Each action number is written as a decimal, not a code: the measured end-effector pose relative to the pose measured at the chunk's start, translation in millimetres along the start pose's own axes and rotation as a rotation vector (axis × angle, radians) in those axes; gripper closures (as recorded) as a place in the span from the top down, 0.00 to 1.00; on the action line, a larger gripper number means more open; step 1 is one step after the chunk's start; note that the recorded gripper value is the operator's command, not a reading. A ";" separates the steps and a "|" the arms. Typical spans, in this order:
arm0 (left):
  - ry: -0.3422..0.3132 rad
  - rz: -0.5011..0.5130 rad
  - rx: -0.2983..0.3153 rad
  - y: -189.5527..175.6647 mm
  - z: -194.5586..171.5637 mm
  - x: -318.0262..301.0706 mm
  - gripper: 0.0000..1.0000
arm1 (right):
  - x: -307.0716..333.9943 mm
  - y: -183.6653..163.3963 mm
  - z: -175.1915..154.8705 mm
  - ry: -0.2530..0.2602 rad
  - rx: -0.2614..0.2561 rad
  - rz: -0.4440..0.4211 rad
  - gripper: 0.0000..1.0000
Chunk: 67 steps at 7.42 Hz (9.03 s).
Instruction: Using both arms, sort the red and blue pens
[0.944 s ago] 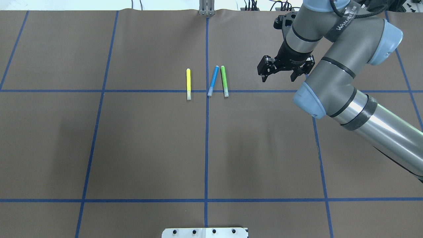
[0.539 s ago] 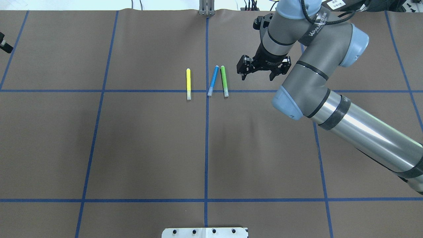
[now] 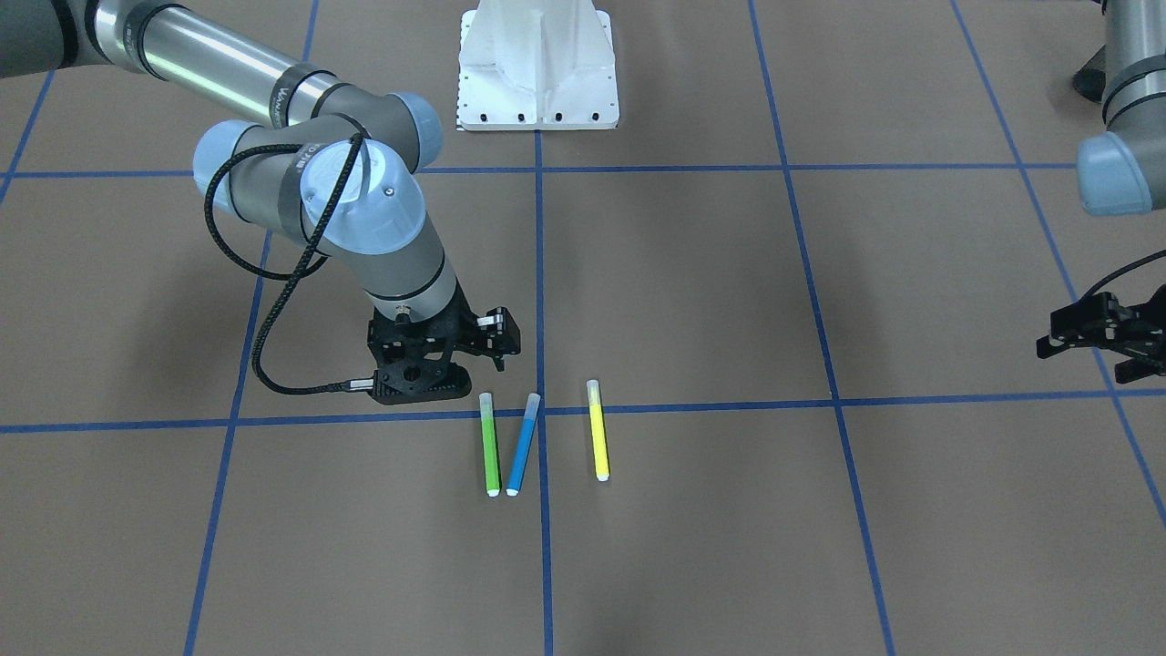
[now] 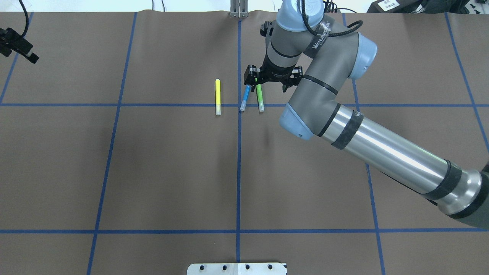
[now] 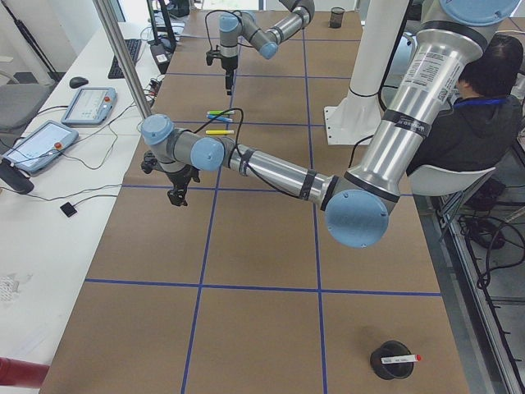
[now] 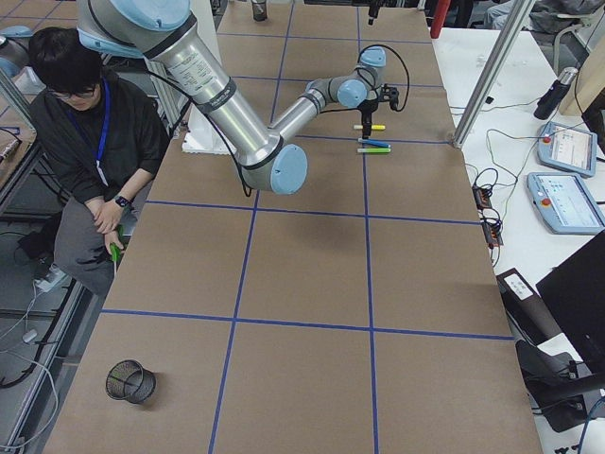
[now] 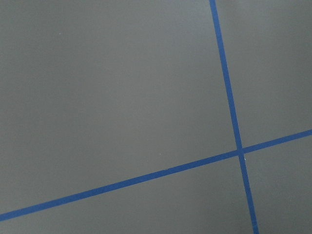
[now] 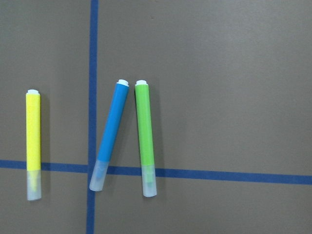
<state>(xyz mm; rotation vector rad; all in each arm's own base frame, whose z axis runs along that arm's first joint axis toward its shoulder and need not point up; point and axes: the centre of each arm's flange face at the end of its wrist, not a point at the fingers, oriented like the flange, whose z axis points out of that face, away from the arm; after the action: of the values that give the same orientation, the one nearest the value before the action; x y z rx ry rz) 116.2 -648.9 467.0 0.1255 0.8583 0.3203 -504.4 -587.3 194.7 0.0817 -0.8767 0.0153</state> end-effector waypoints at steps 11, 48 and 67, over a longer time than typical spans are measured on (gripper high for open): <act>-0.105 0.047 -0.011 6.3 23.7 2.7 1.00 | -62.8 -36.1 95.8 0.067 0.022 0.182 0.79; 0.022 0.057 0.047 12.2 -14.8 16.8 1.00 | 253.3 1.3 -90.0 0.060 -0.102 0.168 0.00; 0.020 0.094 0.088 73.0 -32.6 28.2 1.00 | 756.2 386.2 -233.8 -0.162 -0.680 0.325 0.00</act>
<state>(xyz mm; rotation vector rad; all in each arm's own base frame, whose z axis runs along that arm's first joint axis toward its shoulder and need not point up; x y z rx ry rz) 92.1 -571.4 442.7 0.2456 0.8878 0.3719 140.7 -199.4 652.0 -0.7034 -1.0095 0.0131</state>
